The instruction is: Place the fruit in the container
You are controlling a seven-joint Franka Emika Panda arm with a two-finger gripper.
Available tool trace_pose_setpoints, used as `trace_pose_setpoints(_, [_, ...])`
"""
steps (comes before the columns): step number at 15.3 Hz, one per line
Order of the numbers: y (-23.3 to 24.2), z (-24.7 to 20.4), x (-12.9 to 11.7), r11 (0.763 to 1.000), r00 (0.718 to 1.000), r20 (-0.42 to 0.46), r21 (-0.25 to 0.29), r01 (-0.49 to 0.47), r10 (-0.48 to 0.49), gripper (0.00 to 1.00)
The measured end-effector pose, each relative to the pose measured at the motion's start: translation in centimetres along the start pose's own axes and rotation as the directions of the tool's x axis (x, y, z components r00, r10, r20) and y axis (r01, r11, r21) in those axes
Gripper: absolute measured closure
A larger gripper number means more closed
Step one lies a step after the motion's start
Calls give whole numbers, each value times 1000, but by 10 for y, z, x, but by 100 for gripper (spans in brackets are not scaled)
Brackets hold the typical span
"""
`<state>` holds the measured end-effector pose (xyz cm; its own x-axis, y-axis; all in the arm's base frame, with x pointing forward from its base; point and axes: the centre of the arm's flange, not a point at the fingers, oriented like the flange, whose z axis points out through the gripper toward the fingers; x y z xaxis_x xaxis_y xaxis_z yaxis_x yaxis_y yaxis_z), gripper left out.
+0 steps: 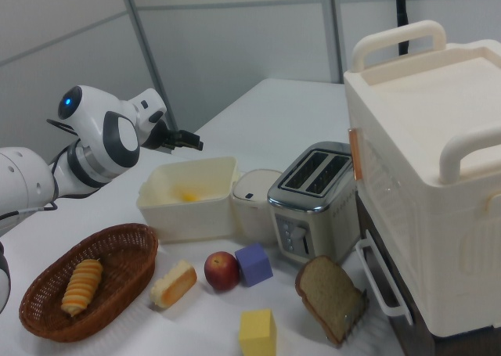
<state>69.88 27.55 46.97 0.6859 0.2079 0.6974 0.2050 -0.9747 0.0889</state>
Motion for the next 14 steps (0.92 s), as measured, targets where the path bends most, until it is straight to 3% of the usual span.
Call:
trace_pose_setpoints(1, [0, 0, 0, 1000, 1000, 0, 0, -2, 2, 0])
trace_pose_setpoints(7, [4, -7, 6, 1000, 999, -11, -6, -31, 31, 0])
trace_pose_setpoints(11, [27, -48, 19, 988, 985, 128, -117, -100, 115, 0])
trace_pose_setpoints(14, [44, -100, 23, 971, 941, 273, -186, -152, 200, 0])
